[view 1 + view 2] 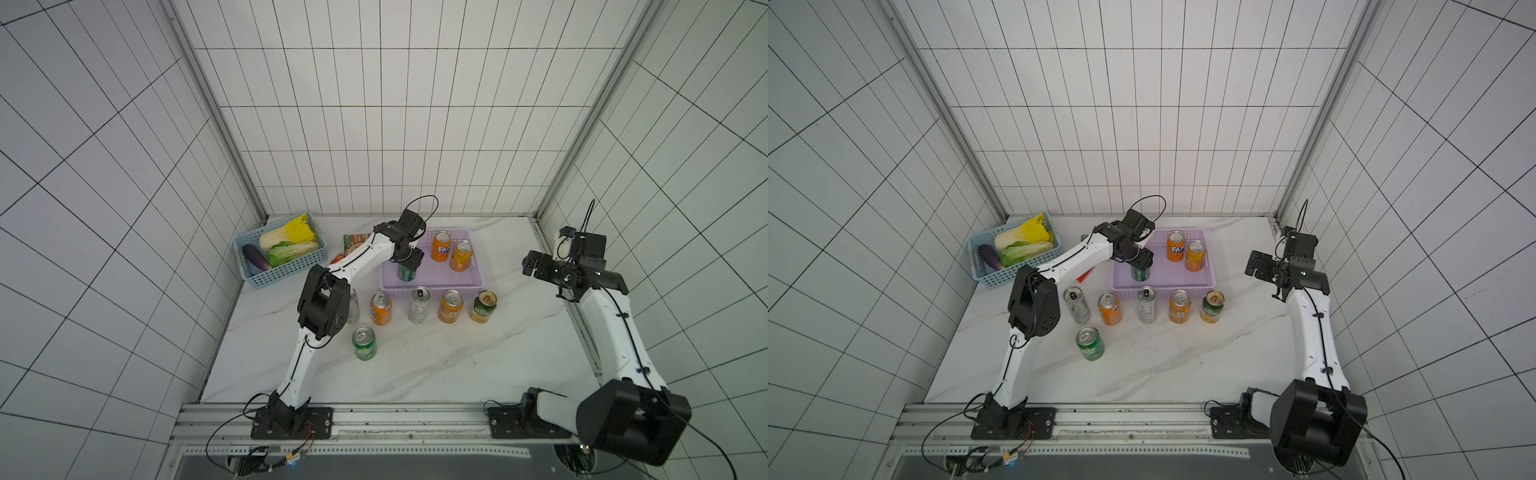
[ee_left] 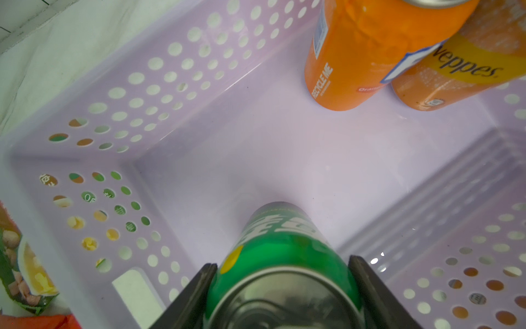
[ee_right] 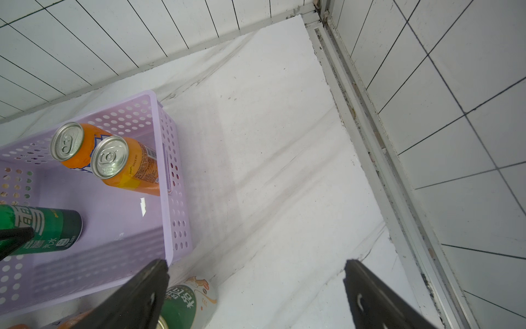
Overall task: Take out the drinks from the basket
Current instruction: Pick up the drink from the basket, then place the drink at the center of the board.
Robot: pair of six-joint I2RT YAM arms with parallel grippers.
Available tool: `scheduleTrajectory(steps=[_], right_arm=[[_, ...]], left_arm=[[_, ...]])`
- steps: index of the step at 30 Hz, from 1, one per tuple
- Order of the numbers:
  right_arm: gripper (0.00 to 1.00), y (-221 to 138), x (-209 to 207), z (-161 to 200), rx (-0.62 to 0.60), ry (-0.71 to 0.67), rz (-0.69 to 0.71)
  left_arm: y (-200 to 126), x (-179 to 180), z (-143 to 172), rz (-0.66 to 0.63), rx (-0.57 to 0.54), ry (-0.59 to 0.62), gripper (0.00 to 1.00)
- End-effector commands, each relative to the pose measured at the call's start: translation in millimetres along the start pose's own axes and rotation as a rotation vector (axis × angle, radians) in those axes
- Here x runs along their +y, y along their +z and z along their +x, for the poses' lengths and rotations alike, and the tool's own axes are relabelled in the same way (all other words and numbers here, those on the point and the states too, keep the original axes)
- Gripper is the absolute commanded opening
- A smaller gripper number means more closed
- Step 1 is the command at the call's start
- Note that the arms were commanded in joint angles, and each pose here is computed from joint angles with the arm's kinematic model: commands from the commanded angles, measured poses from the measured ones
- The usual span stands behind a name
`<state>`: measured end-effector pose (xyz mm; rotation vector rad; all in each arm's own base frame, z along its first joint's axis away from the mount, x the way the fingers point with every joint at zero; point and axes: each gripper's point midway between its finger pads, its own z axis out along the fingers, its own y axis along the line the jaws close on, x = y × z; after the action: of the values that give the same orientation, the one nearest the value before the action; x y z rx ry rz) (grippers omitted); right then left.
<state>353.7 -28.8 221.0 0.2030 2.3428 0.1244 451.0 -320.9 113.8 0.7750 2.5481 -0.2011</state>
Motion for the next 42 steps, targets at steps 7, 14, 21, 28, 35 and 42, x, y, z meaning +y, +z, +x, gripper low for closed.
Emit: scheduleTrajectory(steps=[7, 14, 21, 28, 35, 42], right_arm=[[1.00, 6.0, -5.1, 10.3, 0.023, 0.019, 0.007], [1.00, 5.0, -5.0, 9.2, 0.017, 0.022, 0.002], [0.99, 2.0, -5.0, 7.1, 0.000, 0.021, 0.001], [0.99, 0.9, -4.8, 6.1, -0.006, 0.023, -0.001], [0.99, 0.9, -6.1, 6.6, -0.007, 0.023, 0.004], [0.99, 1.6, -6.1, 6.8, -0.004, 0.027, 0.000]], left_arm=[[-92.0, -6.6, -34.2, -0.033, -0.192, -0.013, 0.66], [-134.7, -10.4, -31.9, -0.066, -0.253, -0.010, 0.66], [-179.9, -15.5, -19.4, -0.093, -0.316, -0.003, 0.67], [-225.6, -17.7, -6.6, -0.083, -0.404, -0.021, 0.68], [-263.6, -23.1, 17.7, -0.100, -0.443, -0.027, 0.68], [-281.7, -43.7, 44.2, -0.072, -0.456, -0.019, 0.68]])
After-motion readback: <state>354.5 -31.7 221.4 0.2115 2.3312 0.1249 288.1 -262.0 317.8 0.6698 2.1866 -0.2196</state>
